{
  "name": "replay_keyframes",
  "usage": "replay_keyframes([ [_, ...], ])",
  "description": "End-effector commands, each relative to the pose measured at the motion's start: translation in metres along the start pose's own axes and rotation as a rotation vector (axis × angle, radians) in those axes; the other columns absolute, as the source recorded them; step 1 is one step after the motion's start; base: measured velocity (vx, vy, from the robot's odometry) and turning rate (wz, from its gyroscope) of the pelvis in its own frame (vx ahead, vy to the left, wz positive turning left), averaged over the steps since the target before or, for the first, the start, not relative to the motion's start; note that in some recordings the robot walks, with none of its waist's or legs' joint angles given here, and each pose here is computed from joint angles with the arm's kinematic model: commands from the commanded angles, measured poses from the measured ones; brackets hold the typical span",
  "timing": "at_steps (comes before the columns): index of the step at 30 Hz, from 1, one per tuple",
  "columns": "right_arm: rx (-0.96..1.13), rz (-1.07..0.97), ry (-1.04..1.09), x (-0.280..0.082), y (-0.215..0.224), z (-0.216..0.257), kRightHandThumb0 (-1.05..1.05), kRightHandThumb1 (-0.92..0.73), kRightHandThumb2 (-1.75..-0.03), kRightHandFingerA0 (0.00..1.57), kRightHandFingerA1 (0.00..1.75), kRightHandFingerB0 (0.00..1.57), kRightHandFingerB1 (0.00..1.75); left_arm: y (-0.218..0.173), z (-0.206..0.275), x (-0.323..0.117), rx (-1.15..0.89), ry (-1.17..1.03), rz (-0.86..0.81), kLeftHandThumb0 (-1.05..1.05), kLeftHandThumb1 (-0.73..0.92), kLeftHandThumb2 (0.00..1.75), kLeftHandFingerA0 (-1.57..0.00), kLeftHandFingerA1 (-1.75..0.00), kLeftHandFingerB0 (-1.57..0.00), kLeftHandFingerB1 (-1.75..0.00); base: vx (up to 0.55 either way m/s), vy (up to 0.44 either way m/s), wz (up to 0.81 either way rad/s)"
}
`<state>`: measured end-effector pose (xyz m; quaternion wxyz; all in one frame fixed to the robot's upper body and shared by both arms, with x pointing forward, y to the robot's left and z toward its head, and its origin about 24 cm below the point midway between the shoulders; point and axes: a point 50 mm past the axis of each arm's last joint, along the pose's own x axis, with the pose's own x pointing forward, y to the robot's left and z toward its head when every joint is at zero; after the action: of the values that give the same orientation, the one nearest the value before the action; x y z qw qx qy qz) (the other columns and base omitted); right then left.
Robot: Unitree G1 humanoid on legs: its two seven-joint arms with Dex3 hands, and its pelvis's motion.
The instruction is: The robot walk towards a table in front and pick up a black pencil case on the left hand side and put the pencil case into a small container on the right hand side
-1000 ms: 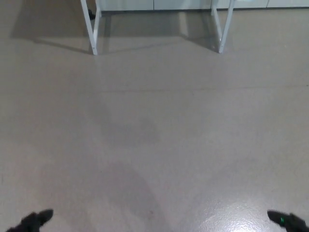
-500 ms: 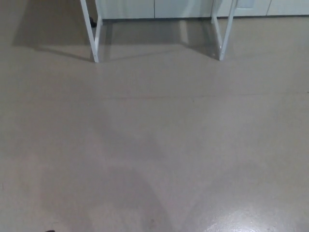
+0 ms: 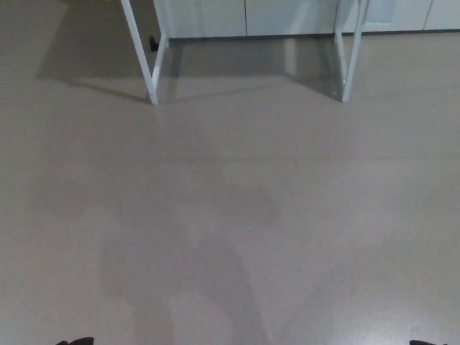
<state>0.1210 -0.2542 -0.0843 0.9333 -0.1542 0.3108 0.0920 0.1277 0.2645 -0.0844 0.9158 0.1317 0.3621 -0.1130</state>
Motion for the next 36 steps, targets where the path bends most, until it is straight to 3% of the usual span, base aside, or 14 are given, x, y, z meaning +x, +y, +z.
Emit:
replay_keyframes([
  [1, -0.024, -0.007, -0.009, 0.0017, -0.0013, 0.0015, -0.72, -0.52, -0.83, 0.26, 0.47, 0.11, 0.41, 0.0097, 0.0029, -0.0019, 0.024, -0.017, 0.022, -0.61, 0.46, 0.84, -0.02, -0.31, -0.05, -0.29, 0.3, 0.209, -0.18],
  [2, -0.025, -0.009, -0.013, 0.0025, -0.0026, 0.0024, -0.72, -0.52, -0.83, 0.26, 0.47, 0.11, 0.41, 0.0099, 0.004, -0.0005, 0.022, -0.021, 0.021, -0.6, 0.63, 0.59, -0.07, -0.29, -0.1, -0.25, 0.25, 0.223, -0.19],
  [4, -0.022, -0.009, -0.017, 0.0033, -0.0034, 0.0035, -0.71, -0.52, -0.82, 0.24, 0.47, 0.11, 0.41, 0.0103, 0.0053, 0.0004, 0.021, -0.025, 0.022, -0.6, 0.46, 0.84, -0.02, -0.32, -0.04, -0.3, 0.4, 0.271, -0.41],
  [10, 0.002, -0.006, -0.03, 0.0042, -0.0034, 0.0067, -0.7, -0.51, -0.81, 0.23, 0.47, 0.1, 0.41, 0.0114, 0.008, 0.0021, 0.023, -0.032, 0.022, -0.6, 0.45, 0.83, -0.02, -0.34, -0.05, -0.3, 0.4, 0.317, -0.14],
  [11, 0.003, -0.004, -0.026, 0.0041, -0.0035, 0.0067, -0.7, -0.52, -0.82, 0.22, 0.46, 0.1, 0.4, 0.0116, 0.0078, 0.0022, 0.025, -0.032, 0.023, -0.57, 0.61, 0.62, -0.08, -0.27, -0.11, -0.23, 0.31, 0.134, 0.03],
  [14, 0.013, -0.004, -0.031, 0.0058, -0.0034, 0.0088, -0.67, -0.53, -0.81, 0.21, 0.47, 0.09, 0.41, 0.0129, 0.0089, 0.0026, 0.029, -0.035, 0.027, -0.63, 0.47, 0.79, -0.05, -0.39, -0.07, -0.3, 0.33, 0.051, 0.11],
  [15, 0.017, -0.004, -0.031, 0.0062, -0.0037, 0.0089, -0.68, -0.53, -0.81, 0.21, 0.46, 0.1, 0.41, 0.0129, 0.0096, 0.0026, 0.029, -0.033, 0.027, -0.59, 0.62, 0.61, -0.1, -0.29, -0.12, -0.22, 0.36, -0.026, 0.18],
  [16, 0.021, -0.005, -0.032, 0.0064, -0.0038, 0.009, -0.67, -0.52, -0.81, 0.21, 0.46, 0.1, 0.41, 0.0129, 0.01, 0.0026, 0.028, -0.034, 0.026, -0.61, 0.47, 0.8, -0.05, -0.39, -0.06, -0.31, 0.35, -0.057, 0.27],
  [20, 0.033, 0.001, -0.026, 0.0072, -0.0025, 0.007, -0.68, -0.51, -0.8, 0.21, 0.46, 0.09, 0.4, 0.0129, 0.0087, 0.0014, 0.02, -0.034, 0.027, -0.57, 0.62, 0.61, -0.09, -0.28, -0.12, -0.23, 0.38, -0.14, 0.31],
  [21, 0.029, 0.003, -0.025, 0.0068, -0.0024, 0.0069, -0.69, -0.52, -0.81, 0.21, 0.46, 0.08, 0.4, 0.013, 0.008, 0.0013, 0.023, -0.032, 0.029, -0.62, 0.48, 0.79, -0.06, -0.39, -0.06, -0.31, 0.47, -0.208, 0.3],
  [27, 0.017, 0.003, -0.03, 0.0049, -0.0029, 0.0075, -0.68, -0.51, -0.8, 0.21, 0.46, 0.09, 0.4, 0.0116, 0.0072, 0.0, 0.032, -0.034, 0.026, -0.62, 0.48, 0.8, -0.05, -0.39, -0.06, -0.31, 0.4, -0.15, 0.3],
  [28, 0.011, 0.001, -0.036, 0.0076, -0.0027, 0.0099, -0.68, -0.51, -0.81, 0.21, 0.47, 0.1, 0.41, 0.0135, 0.0087, 0.0009, 0.03, -0.039, 0.032, -0.58, 0.62, 0.62, -0.09, -0.28, -0.12, -0.23, 0.29, -0.079, -0.04],
  [29, 0.015, 0.007, -0.032, 0.0072, -0.0006, 0.0086, -0.69, -0.51, -0.81, 0.21, 0.46, 0.09, 0.4, 0.014, 0.0069, -0.0007, 0.029, -0.033, 0.032, -0.6, 0.46, 0.83, -0.03, -0.36, -0.04, -0.32, 0.28, -0.07, -0.12],
  [36, 0.021, 0.012, -0.019, 0.0048, -0.0002, 0.0043, -0.68, -0.51, -0.8, 0.22, 0.46, 0.1, 0.4, 0.0112, 0.0035, -0.003, 0.039, -0.02, 0.023, -0.61, 0.44, 0.83, 0.0, -0.4, -0.07, -0.35, 0.32, 0.038, -0.14],
])
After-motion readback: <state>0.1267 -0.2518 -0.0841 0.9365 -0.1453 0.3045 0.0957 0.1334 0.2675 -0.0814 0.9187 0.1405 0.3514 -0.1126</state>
